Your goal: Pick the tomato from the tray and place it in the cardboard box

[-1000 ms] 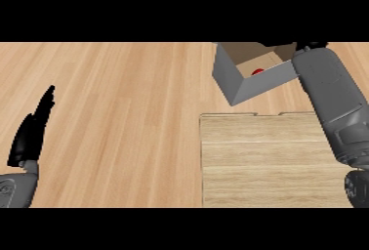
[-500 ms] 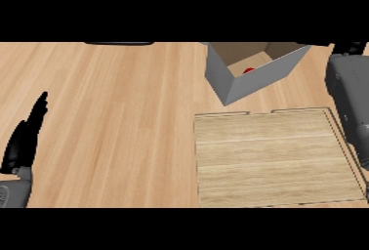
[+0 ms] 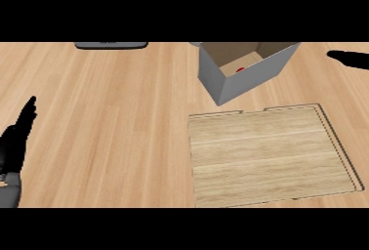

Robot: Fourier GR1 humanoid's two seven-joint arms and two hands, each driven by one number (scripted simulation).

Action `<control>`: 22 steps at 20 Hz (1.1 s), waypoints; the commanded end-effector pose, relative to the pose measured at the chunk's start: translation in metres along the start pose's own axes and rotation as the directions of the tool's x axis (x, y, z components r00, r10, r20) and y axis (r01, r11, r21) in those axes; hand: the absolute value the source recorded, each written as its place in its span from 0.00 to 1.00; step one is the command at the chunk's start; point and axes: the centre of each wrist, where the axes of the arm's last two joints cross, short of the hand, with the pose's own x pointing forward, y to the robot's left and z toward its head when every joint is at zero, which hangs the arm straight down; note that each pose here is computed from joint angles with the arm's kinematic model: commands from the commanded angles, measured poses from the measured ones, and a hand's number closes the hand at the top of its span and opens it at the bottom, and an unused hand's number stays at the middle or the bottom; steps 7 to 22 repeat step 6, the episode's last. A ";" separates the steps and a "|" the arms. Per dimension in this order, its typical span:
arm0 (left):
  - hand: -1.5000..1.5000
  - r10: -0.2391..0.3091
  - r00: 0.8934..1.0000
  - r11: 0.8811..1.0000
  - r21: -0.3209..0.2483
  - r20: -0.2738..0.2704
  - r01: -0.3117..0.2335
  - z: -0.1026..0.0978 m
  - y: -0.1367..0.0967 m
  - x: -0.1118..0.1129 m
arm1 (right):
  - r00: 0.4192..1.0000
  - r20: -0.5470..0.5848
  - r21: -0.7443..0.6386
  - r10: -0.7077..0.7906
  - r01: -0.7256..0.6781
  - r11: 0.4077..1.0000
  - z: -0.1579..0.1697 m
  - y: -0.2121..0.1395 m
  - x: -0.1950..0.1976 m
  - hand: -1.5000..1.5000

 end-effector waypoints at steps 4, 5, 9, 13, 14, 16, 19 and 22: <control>0.50 -0.002 1.000 1.000 0.015 -0.007 0.002 0.012 0.012 -0.006 | 0.999 -0.016 0.066 0.050 -0.048 0.997 0.017 -0.072 -0.027 0.00; 0.50 -0.002 1.000 1.000 0.018 -0.003 0.002 0.018 0.005 -0.002 | 0.997 0.000 0.086 0.080 -0.080 0.993 0.015 -0.095 -0.032 0.00; 0.50 -0.011 1.000 1.000 0.003 0.000 0.011 0.011 -0.011 -0.009 | 0.994 -0.018 0.107 0.110 -0.107 0.988 0.019 -0.095 -0.032 0.00; 0.50 -0.011 1.000 1.000 0.003 0.000 0.011 0.011 -0.011 -0.009 | 0.994 -0.018 0.107 0.110 -0.107 0.988 0.019 -0.095 -0.032 0.00; 0.50 -0.011 1.000 1.000 0.003 0.000 0.011 0.011 -0.011 -0.009 | 0.994 -0.018 0.107 0.110 -0.107 0.988 0.019 -0.095 -0.032 0.00; 0.50 -0.011 1.000 1.000 0.003 0.000 0.011 0.011 -0.011 -0.009 | 0.994 -0.018 0.107 0.110 -0.107 0.988 0.019 -0.095 -0.032 0.00; 0.50 -0.011 1.000 1.000 0.003 0.000 0.011 0.011 -0.011 -0.009 | 0.994 -0.018 0.107 0.110 -0.107 0.988 0.019 -0.095 -0.032 0.00; 0.50 -0.011 1.000 1.000 0.003 0.000 0.011 0.011 -0.011 -0.009 | 0.994 -0.018 0.107 0.110 -0.107 0.988 0.019 -0.095 -0.032 0.00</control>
